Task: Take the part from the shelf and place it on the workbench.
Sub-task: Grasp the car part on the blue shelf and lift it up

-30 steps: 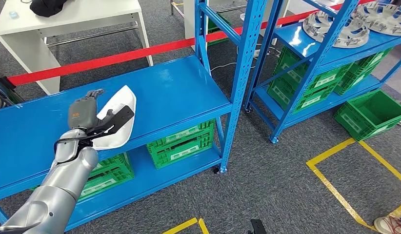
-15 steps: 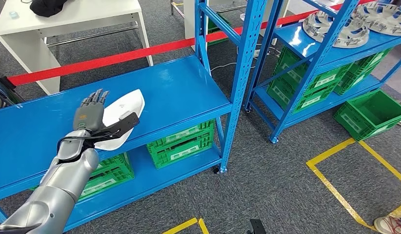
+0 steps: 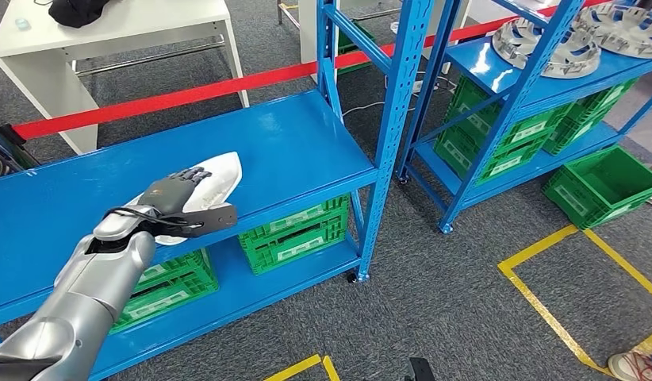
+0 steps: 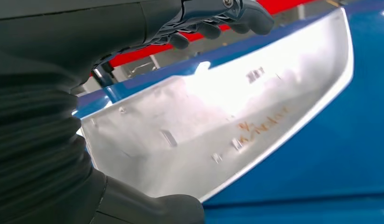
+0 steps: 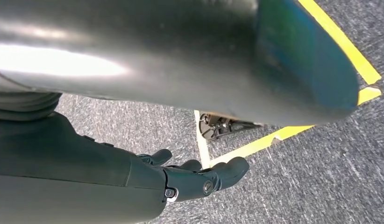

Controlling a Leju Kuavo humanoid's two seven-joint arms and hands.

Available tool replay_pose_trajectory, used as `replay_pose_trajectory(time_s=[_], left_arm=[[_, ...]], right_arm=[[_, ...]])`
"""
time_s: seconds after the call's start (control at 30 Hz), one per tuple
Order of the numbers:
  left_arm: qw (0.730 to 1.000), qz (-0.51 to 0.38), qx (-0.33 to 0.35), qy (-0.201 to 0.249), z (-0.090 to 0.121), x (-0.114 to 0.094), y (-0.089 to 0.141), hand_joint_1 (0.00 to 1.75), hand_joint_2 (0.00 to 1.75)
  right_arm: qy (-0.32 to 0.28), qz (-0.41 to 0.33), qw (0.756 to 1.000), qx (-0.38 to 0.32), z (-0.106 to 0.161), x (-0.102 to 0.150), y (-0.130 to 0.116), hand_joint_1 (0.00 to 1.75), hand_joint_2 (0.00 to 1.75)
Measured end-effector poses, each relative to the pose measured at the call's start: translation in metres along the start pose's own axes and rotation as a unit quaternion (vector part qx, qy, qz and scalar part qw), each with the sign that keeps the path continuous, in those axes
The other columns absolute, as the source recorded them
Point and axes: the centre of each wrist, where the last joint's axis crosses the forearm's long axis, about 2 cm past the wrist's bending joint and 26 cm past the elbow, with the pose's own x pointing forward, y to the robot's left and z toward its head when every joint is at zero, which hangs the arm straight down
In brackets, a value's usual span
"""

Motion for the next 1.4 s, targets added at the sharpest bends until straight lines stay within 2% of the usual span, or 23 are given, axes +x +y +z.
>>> replay_pose_trajectory(time_s=[0.27, 0.73, 1.1, 1.4], left_arm=[[0.999, -0.002, -0.037, -0.012, 0.0, 0.001, -0.001, 0.0, 1.75], [0.999, -0.006, -0.043, -0.012, -0.001, 0.002, -0.002, 0.0, 1.75], [0.998, -0.013, -0.054, 0.029, 0.0, -0.001, -0.013, 0.0, 1.75], [0.998, 0.014, -0.025, 0.062, 0.005, -0.007, -0.04, 0.0, 1.75]], right_arm=[[0.001, -0.01, 1.0, -0.006, 0.0, -0.001, -0.001, 0.0, 0.0], [0.003, -0.014, 1.0, -0.012, 0.0, -0.001, -0.001, 0.0, 0.0], [0.004, -0.015, 1.0, -0.011, 0.001, -0.002, -0.002, 0.0, 0.0], [0.005, -0.004, 1.0, -0.004, 0.0, -0.002, -0.001, 0.0, 0.0]])
